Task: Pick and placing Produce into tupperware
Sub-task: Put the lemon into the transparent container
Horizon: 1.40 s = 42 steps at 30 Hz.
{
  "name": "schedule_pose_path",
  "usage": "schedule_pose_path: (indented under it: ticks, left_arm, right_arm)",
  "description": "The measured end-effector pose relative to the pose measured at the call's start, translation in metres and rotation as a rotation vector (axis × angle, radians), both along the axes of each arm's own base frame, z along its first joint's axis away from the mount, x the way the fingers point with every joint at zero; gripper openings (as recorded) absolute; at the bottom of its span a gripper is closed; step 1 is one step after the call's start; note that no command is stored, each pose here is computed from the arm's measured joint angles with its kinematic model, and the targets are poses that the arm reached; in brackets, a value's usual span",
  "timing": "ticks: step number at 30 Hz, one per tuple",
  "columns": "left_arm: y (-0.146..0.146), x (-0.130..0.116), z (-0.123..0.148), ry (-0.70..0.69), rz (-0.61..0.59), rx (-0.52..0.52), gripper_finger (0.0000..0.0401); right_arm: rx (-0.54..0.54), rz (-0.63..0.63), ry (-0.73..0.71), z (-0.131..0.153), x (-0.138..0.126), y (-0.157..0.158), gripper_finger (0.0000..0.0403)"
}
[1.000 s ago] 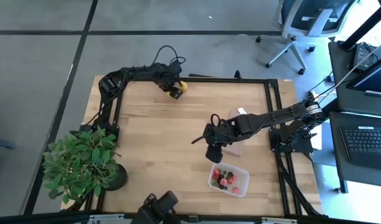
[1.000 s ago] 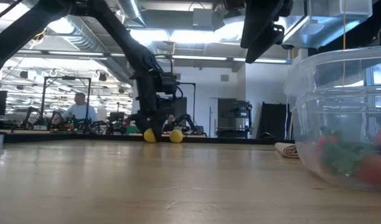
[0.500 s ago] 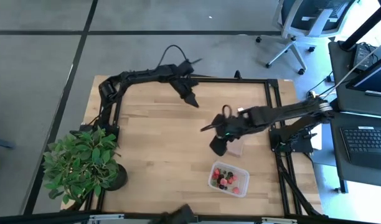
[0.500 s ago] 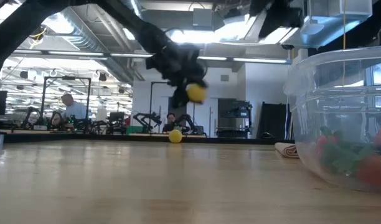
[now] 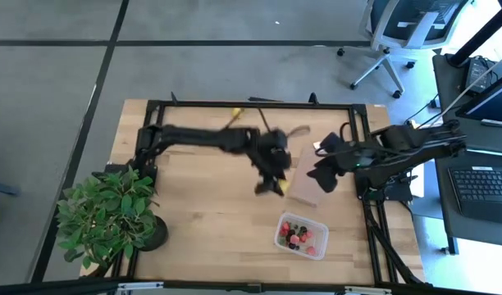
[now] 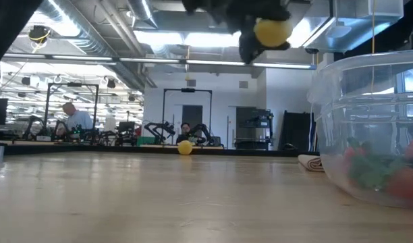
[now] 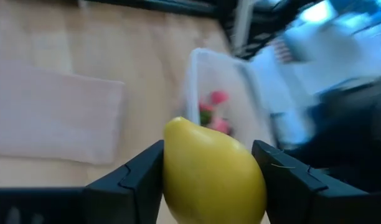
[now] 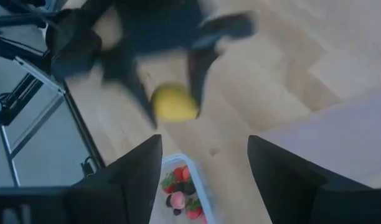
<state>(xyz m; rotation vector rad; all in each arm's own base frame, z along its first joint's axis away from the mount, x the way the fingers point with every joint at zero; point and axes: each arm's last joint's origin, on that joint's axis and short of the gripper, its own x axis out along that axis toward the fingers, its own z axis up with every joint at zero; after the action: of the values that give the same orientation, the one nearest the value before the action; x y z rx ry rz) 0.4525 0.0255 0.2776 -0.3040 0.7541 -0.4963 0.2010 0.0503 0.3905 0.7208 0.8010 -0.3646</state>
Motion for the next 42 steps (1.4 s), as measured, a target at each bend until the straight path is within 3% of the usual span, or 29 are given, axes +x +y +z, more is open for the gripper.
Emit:
schedule_pose_path:
  ticks: [4,11,15,24,32,42]
  left_arm:
    - [-0.047,0.003,0.001,-0.017,0.053,0.194,0.0209]
    - [-0.108,0.005,0.010,-0.158,0.010,0.233,0.0210]
    - [-0.112,0.012,0.004,-0.168,0.054,0.222,0.0211]
    - [-0.120,0.034,-0.044,-0.117,0.073,0.175,0.0211]
    - [-0.151,0.034,-0.078,-0.069,-0.029,0.219,0.0212]
    - [-0.144,0.037,-0.080,-0.067,0.020,0.235,0.0235]
  right_arm:
    - [-0.015,-0.009,-0.015,0.004,-0.007,-0.003,0.0238]
    - [-0.039,0.016,-0.012,0.004,-0.007,-0.003,0.0238]
    - [-0.049,0.031,-0.011,0.003,-0.007,-0.003,0.0238]
    - [-0.049,0.038,-0.006,0.003,-0.008,-0.002,0.0238]
    - [-0.050,0.040,-0.007,0.003,-0.008,-0.002,0.0238]
    - [-0.051,0.041,-0.007,0.003,-0.008,-0.002,0.0238]
